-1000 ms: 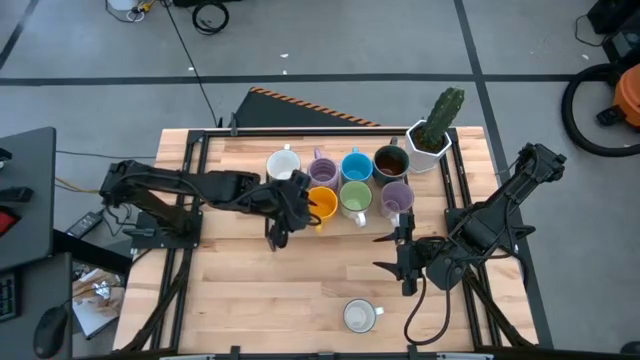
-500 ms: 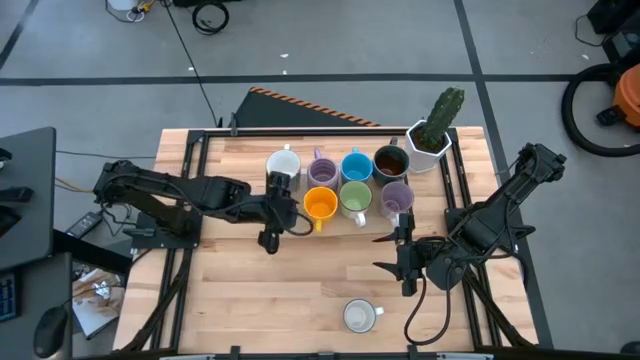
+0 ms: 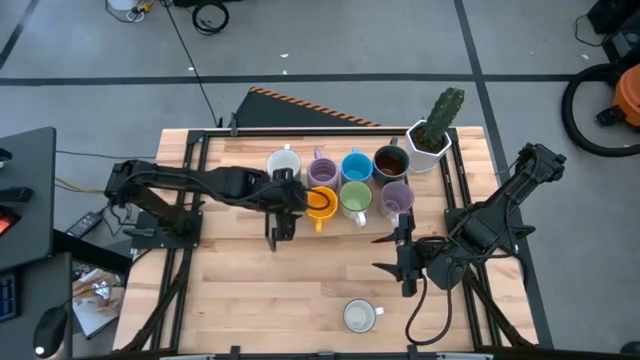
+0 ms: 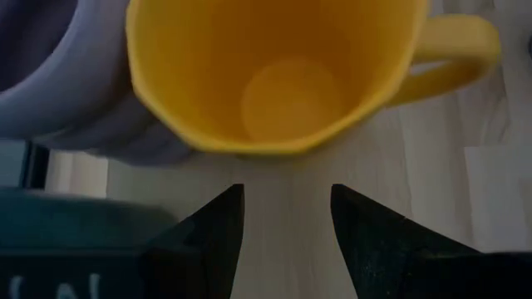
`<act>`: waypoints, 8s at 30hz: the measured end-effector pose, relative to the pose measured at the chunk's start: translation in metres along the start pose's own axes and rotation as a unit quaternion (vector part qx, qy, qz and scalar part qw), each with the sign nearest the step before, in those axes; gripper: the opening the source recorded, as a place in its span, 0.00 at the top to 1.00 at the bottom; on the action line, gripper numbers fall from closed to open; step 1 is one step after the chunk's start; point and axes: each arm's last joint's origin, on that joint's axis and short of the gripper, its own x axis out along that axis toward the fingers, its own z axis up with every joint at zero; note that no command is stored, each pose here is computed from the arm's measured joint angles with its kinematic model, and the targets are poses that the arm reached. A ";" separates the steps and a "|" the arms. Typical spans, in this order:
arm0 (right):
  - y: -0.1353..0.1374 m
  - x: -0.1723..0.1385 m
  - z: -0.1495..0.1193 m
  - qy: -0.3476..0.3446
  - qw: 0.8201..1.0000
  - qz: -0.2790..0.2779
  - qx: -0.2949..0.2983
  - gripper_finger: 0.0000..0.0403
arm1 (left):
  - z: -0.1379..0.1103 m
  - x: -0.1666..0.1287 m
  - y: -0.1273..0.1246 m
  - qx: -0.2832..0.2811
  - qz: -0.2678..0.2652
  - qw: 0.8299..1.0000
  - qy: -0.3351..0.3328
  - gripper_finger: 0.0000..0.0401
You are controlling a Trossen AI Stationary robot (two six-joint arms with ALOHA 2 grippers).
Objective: Place coffee mugs
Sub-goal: Put the yellow mug on the shelf, then put the white mug on the shelf
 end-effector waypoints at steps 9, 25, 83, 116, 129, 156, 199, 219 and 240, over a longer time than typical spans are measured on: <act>0.001 0.000 0.001 -0.004 1.000 0.008 -0.004 0.37 | 0.008 0.013 -0.003 0.004 0.006 1.000 -0.016 0.53; 0.001 0.000 0.001 -0.005 1.000 0.008 -0.002 0.37 | 0.015 0.022 -0.004 -0.009 0.016 0.999 -0.045 0.53; -0.008 -0.004 0.010 -0.030 0.999 0.006 0.028 0.37 | 0.028 0.038 -0.073 0.057 0.002 0.992 -0.111 0.53; 0.010 0.004 0.018 0.045 0.990 0.132 0.038 0.42 | -0.016 -0.089 -0.090 0.027 -0.119 0.985 -0.123 0.53; 0.048 0.017 0.020 0.106 0.981 0.163 -0.017 0.42 | -0.044 -0.067 -0.141 0.010 -0.090 0.983 -0.158 0.53; 0.093 0.031 -0.002 0.146 0.951 0.254 -0.097 0.45 | -0.074 -0.049 -0.168 -0.146 -0.186 0.954 -0.186 0.53; 0.139 0.091 -0.017 0.231 0.898 0.306 -0.214 0.48 | -0.085 -0.057 -0.179 -0.200 -0.182 0.947 -0.175 0.53; 0.111 0.125 -0.028 0.248 0.910 0.275 -0.187 0.66 | -0.084 -0.057 -0.179 -0.214 -0.183 0.944 -0.174 0.53; 0.059 0.166 -0.020 0.270 0.935 0.221 -0.065 0.90 | -0.083 -0.055 -0.177 -0.215 -0.169 0.945 -0.182 0.53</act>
